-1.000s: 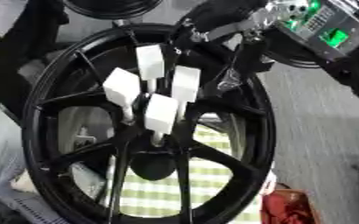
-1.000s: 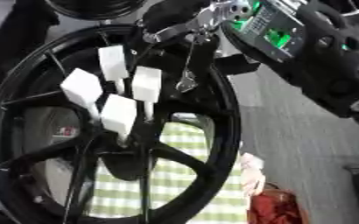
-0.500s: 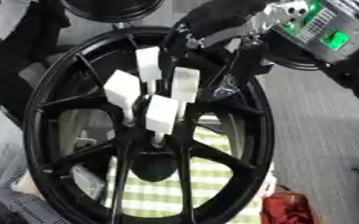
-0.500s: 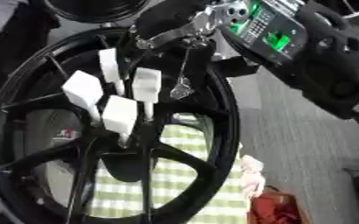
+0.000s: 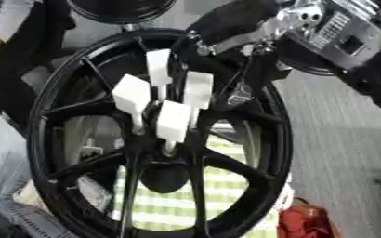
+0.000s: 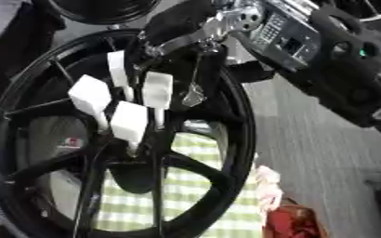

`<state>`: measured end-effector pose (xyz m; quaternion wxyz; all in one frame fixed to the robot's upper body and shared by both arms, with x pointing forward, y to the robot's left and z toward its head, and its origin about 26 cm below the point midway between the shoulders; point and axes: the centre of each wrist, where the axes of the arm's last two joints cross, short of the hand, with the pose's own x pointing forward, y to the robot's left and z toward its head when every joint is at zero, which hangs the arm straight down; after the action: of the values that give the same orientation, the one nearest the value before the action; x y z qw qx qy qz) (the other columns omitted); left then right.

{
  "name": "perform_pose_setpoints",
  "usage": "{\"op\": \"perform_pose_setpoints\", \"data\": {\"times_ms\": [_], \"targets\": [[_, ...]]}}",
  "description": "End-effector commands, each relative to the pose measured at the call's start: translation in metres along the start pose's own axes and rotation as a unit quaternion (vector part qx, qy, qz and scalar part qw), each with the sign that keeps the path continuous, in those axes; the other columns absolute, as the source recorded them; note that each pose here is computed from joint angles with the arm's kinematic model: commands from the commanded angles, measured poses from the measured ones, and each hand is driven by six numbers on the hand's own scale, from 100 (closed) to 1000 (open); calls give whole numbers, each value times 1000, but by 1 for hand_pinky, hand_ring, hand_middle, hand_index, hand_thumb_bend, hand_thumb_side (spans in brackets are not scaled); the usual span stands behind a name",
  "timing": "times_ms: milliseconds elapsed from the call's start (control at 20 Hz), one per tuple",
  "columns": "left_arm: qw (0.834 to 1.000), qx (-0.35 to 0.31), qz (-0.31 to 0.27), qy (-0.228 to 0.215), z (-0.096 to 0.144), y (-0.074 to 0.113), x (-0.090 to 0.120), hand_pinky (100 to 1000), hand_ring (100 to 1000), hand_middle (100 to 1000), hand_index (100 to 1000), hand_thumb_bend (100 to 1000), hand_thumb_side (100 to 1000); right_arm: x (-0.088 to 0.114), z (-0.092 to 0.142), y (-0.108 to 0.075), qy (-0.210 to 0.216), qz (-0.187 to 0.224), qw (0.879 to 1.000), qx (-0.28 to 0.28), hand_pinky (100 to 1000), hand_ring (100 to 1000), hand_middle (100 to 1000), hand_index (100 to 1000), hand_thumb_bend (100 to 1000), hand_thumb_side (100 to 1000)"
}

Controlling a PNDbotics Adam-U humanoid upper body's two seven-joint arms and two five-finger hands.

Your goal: Pull the pin out of the wheel hub.

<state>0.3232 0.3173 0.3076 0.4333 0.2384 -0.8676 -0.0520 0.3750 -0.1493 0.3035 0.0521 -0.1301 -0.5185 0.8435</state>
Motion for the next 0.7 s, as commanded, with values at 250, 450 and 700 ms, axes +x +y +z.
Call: {"op": "perform_pose_setpoints", "data": {"times_ms": [250, 450, 700], "targets": [[1000, 9, -3, -10, -4, 6, 6, 812, 826, 829, 848, 806, 760, -9, 5, 1, -22, 58, 995, 79, 961, 930, 833, 820, 385, 100], [1000, 12, 0, -10, -4, 6, 6, 812, 824, 827, 846, 804, 760, -11, 3, 4, -24, 52, 995, 80, 959, 928, 828, 816, 368, 100], [1000, 16, 4, -10, -5, 7, 7, 812, 823, 824, 843, 802, 757, -12, 0, 9, -31, 41, 995, 81, 953, 921, 813, 811, 319, 100]]}}
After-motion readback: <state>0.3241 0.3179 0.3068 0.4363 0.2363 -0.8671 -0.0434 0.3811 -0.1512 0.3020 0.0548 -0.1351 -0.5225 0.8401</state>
